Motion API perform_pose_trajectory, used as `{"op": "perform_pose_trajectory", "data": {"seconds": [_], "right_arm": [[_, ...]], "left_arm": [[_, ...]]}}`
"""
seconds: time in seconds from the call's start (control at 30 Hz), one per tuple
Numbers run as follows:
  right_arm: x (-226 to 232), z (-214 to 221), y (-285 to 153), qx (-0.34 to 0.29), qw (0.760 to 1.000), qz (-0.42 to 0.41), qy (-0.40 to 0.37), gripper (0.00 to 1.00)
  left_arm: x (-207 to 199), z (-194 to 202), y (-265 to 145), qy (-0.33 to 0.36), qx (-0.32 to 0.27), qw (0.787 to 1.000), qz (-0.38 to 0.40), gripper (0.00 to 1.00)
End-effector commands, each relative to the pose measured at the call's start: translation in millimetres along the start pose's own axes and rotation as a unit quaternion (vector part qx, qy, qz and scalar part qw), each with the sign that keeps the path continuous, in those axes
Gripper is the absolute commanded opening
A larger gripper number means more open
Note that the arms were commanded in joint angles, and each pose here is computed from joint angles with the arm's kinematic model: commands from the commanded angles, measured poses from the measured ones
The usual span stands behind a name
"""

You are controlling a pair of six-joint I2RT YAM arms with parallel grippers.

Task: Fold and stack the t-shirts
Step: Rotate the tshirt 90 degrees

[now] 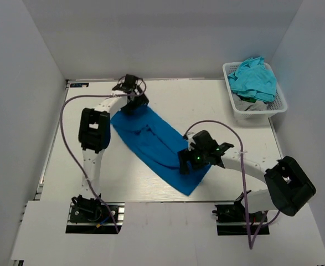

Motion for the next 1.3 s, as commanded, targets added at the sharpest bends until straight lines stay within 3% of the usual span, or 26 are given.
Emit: {"op": "perform_pose_trajectory", "data": {"seconds": [0.0,0.1,0.17,0.23,0.27,0.43,0.57,0.73,0.93,0.97,1.13,1.27], "right_arm": [[56.3,46.6,-12.9,0.122,0.981,-0.123,-0.081,0.9],[101.9,32.3,-17.3,0.117,0.96,-0.195,-0.162,0.9],[127.6,29.3,-16.1,0.127,0.943,-0.235,-0.201,0.9],[140.4,25.6,-17.1,0.12,0.928,-0.265,-0.235,0.9],[146.6,21.3,-18.6,0.115,0.923,-0.266,-0.252,0.9],[151.4,10.1,-28.5,0.076,0.921,-0.268,-0.272,0.9],[151.2,-17.0,-38.7,0.003,0.936,-0.227,-0.269,0.9],[158.9,-46.1,-57.8,-0.09,0.932,-0.219,-0.273,0.9],[186.7,-59.5,-54.5,-0.074,0.914,-0.293,-0.271,0.9],[187.4,-53.7,-38.0,-0.037,0.916,-0.301,-0.264,0.9],[193.4,-70.1,-27.8,-0.029,0.921,-0.288,-0.261,0.9],[198.2,-86.4,-32.3,-0.066,0.924,-0.279,-0.252,0.9]], "left_arm": [[-41.5,16.4,61.7,0.033,0.05,0.995,0.077,1.0],[-94.0,20.9,96.2,0.05,0.075,0.974,0.208,1.0],[-138.2,20.6,94.0,0.05,0.06,0.946,0.314,1.0],[-147.5,25.2,104.1,0.013,0.07,0.931,0.357,1.0],[-164.0,23.0,95.1,0.014,0.051,0.913,0.406,1.0],[-175.8,17.1,93.5,0.021,0.026,0.892,0.451,1.0],[-186.7,2.2,68.8,0.044,-0.004,0.888,0.458,1.0],[-205.2,-42.7,11.7,0.026,-0.073,0.886,0.458,1.0],[-199.0,-76.9,-20.7,0.05,-0.136,0.896,0.42,1.0],[-198.5,-86.4,-35.0,0.052,-0.147,0.892,0.424,1.0],[-173.6,-107.7,-42.5,0.041,-0.146,0.902,0.404,1.0],[-169.4,-116.4,-65.5,0.068,-0.114,0.889,0.438,1.0]]}}
Point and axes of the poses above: each gripper's point midway between its finger pads, its own y axis out along the fingers, its own x axis along the line the jaws close on, z = x × y, the point moved 5 cm from there along -y, back along the fingers, and after that the axes turned 10 degrees about -y, right-handed, at the moved point
